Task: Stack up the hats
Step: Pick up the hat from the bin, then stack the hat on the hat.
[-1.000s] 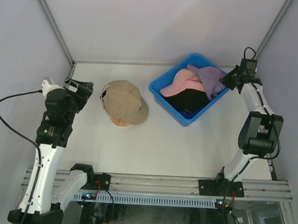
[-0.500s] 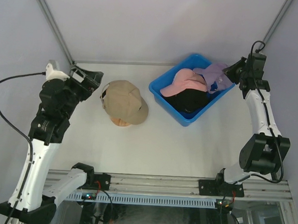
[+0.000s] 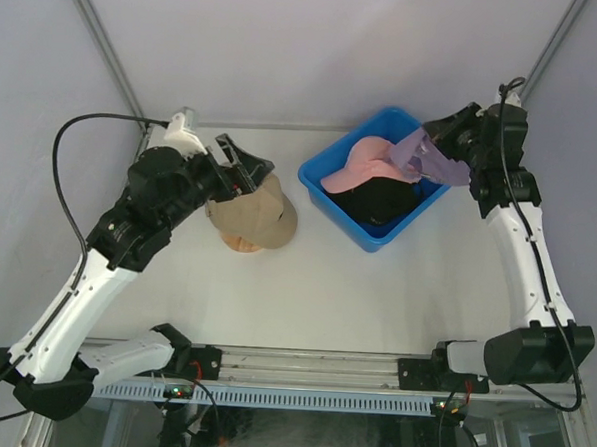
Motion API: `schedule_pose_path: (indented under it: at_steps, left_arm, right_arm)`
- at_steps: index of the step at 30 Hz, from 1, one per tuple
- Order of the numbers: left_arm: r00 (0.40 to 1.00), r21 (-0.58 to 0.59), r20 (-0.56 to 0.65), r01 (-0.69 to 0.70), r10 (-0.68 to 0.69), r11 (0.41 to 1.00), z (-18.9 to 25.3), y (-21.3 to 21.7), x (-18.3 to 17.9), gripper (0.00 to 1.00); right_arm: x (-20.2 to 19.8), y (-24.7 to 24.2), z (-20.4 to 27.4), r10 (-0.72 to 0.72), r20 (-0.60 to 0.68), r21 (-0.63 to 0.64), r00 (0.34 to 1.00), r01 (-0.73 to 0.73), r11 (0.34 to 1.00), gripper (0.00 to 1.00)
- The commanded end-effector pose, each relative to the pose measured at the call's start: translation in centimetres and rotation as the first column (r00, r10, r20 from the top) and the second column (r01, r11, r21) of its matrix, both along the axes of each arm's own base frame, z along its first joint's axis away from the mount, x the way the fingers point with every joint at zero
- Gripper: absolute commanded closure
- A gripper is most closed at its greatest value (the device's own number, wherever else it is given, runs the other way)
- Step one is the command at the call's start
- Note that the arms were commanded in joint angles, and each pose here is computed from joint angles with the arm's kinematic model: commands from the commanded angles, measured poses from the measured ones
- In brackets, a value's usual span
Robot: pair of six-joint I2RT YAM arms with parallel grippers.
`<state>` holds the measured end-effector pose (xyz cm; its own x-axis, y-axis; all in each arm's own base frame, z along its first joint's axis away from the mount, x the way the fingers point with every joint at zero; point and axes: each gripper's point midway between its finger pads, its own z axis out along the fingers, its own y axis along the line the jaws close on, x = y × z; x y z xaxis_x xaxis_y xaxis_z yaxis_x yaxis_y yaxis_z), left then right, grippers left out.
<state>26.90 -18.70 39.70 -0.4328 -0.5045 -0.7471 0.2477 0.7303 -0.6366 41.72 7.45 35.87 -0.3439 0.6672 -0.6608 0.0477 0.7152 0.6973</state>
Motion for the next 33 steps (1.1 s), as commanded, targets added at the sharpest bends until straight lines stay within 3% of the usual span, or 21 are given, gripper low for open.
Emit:
schedule_pose_path:
  at_steps: [1,14,33]
  left_arm:
    - [0.981,-0.012,0.147,0.126,-0.123,0.992,4.0,-2.9,-1.5,0.07]
    - [0.960,0.000,0.134,0.250,-0.248,0.968,2.7,-8.0,-3.1,0.02]
    - [0.968,-0.024,0.145,0.208,-0.203,0.978,2.7,-7.9,-3.0,0.01]
  right_arm:
    - [-1.7,3.7,4.9,0.048,0.133,0.068,0.990,-0.058,0.996,0.99]
    - [-5.1,14.0,7.8,0.175,0.193,0.119,0.966,-0.200,0.973,1.00]
    - [-7.6,18.5,11.1,0.268,0.231,0.179,0.935,-0.312,0.933,1.00]
